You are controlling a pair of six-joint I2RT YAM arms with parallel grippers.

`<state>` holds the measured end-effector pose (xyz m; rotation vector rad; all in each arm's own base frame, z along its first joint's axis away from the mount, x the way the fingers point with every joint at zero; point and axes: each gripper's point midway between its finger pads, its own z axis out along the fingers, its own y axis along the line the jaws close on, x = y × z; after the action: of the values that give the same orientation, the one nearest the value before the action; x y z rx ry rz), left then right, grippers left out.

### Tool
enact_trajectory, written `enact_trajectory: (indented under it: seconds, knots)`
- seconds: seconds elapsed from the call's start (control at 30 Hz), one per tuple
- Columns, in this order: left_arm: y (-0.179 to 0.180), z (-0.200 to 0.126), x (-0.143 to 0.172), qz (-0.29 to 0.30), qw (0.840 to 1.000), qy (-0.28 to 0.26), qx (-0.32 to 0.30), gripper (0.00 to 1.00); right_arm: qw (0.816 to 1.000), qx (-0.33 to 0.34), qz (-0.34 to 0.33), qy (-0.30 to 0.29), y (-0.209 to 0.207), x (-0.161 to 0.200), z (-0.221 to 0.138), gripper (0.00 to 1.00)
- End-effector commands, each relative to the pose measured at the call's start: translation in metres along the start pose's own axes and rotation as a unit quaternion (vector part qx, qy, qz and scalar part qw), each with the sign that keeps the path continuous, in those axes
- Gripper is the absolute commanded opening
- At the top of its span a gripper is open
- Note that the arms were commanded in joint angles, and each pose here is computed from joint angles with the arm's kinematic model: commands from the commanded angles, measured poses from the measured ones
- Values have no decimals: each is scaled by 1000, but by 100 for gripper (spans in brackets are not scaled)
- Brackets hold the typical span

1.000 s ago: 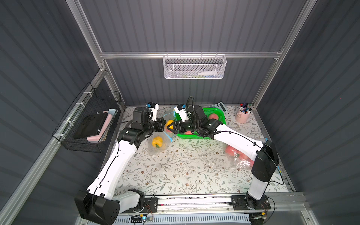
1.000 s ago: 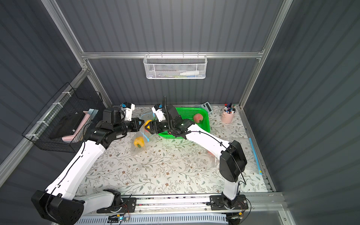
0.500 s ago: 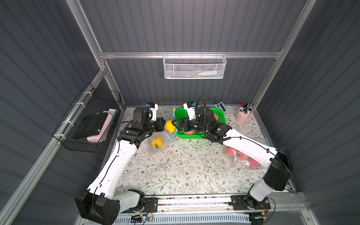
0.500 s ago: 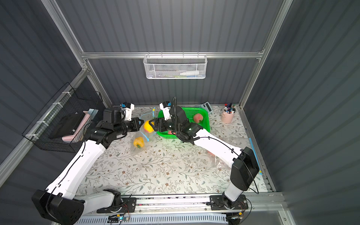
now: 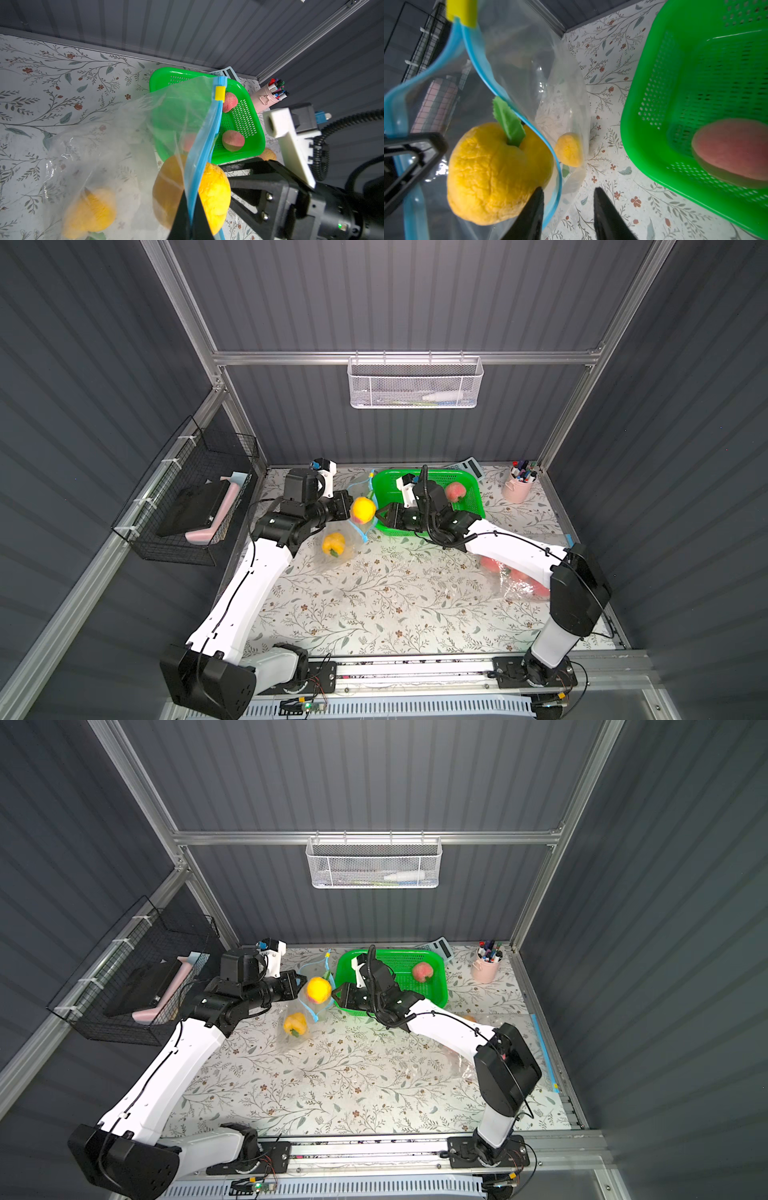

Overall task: Place the peach in a zip-top bag and seal the zipper
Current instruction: Place the peach in the zipper food storage bag, then adjust the zipper food storage bag at the center of the board.

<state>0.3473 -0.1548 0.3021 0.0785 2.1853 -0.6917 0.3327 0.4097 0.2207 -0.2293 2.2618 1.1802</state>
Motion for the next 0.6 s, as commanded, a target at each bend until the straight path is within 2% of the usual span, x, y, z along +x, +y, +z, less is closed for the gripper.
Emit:
enact_trajectory:
  seconds: [0.0, 0.17, 0.37, 0.57]
  knots:
    - [-2, -5, -4, -2, 1000, -4, -2, 0, 999, -33, 17, 17, 17, -1, 5, 36]
    - [-1, -6, -4, 0, 1000, -5, -5, 0, 999, -37, 25, 29, 16, 3, 12, 28]
    - [9, -11, -5, 6, 999, -8, -38, 0, 999, -27, 14, 20, 20, -6, 8, 2]
    - [32, -28, -11, 20, 993, -19, -119, 0, 1000, -11, -18, 9, 32, -19, -11, 0]
